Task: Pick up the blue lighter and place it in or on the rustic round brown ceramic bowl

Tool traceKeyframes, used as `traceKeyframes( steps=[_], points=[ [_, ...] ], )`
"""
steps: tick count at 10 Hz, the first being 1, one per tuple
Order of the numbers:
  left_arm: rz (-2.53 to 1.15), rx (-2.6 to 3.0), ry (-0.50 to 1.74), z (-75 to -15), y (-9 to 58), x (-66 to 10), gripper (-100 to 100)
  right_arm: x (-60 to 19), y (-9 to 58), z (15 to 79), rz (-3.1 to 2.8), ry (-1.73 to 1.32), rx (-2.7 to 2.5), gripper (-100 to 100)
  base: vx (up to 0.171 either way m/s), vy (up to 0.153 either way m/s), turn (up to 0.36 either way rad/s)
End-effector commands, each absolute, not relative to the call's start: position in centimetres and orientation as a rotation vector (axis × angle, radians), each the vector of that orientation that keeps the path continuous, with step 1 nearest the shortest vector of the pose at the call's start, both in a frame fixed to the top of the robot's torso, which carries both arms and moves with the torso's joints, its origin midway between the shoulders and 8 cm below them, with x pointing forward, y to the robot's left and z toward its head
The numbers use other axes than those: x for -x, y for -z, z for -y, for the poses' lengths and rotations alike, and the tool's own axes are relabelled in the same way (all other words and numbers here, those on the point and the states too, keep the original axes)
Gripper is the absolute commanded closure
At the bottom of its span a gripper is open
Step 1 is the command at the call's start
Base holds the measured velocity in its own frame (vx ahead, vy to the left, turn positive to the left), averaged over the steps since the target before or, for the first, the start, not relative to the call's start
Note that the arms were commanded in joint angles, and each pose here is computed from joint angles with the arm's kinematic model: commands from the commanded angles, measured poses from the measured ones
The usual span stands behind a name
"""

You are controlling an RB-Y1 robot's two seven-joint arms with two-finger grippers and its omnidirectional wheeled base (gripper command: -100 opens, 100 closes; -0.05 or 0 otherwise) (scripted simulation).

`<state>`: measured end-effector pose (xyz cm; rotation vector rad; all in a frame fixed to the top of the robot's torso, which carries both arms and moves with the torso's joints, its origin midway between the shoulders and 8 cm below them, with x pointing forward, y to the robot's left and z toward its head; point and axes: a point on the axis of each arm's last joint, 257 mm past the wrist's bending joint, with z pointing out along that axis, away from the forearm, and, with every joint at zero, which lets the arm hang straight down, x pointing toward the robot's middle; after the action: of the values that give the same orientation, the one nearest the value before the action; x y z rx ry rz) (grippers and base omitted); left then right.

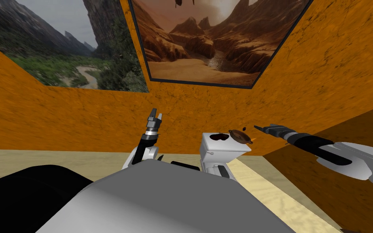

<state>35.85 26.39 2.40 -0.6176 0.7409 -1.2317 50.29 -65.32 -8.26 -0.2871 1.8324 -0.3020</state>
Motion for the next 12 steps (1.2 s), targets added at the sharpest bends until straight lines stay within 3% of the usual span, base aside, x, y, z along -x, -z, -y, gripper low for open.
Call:
traceKeyframes(
  steps=[1, 12],
  points=[
    [-0.741, 0.618, 1.232, -26.4, -2.4, -35.8, 0, -50.4, 8.0, 65.4, -1.839, 0.289, 0.310, -100, -0.027, 0.041, -0.004],
    [-0.741, 0.618, 1.232, -26.4, -2.4, -35.8, 0, -50.5, 2.7, 69.2, -1.795, 0.320, 0.283, -100, -0.018, 0.035, -0.003]
  ],
)
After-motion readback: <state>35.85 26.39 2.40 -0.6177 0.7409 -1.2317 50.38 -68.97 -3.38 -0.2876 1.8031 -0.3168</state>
